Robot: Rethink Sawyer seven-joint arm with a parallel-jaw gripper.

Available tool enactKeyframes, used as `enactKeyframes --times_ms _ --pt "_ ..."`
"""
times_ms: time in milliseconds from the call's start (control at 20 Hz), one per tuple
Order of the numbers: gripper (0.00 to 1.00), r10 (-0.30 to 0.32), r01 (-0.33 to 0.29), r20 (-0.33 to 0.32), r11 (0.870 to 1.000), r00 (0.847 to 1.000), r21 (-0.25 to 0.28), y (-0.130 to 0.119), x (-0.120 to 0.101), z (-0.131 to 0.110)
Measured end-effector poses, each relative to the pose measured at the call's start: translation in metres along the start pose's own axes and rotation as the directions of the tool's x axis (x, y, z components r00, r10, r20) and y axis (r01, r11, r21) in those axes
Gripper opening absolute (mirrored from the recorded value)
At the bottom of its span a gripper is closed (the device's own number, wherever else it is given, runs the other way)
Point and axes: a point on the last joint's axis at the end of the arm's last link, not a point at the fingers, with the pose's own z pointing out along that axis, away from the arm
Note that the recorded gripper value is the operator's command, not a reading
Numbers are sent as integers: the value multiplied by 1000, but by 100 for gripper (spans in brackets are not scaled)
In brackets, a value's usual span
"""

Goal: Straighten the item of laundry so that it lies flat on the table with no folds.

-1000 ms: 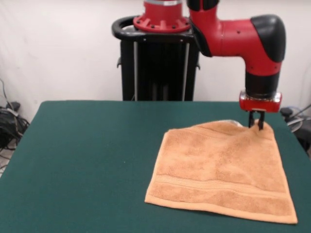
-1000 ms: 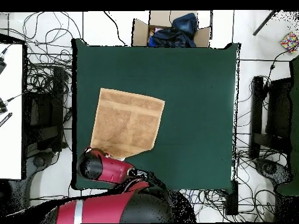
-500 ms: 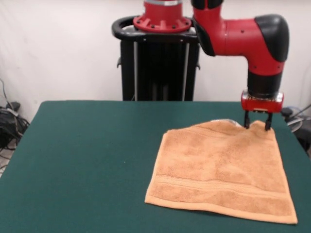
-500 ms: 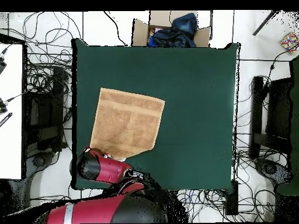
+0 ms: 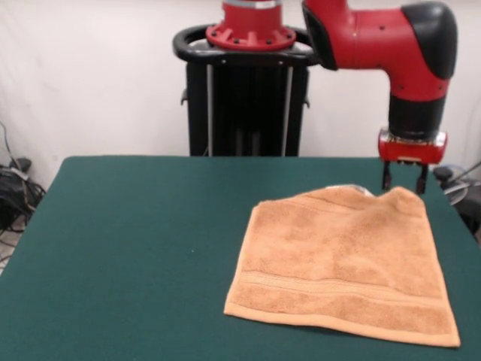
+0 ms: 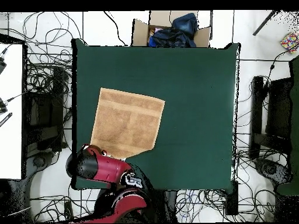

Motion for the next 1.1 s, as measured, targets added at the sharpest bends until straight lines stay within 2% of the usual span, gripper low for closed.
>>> enactKeyframes --times_ms 300,500,750,950,1100 --pt "100 -3 3 4 1000 1000 12 -2 -6 -18" --pt "100 -8 4 44 996 999 88 -22 -8 -18" --pt "100 -30 8 98 976 995 215 -53 -15 -6" --pt "100 -32 -2 121 962 992 273 -74 -26 -1" --pt "100 -9 -32 133 952 991 303 -97 -40 2"
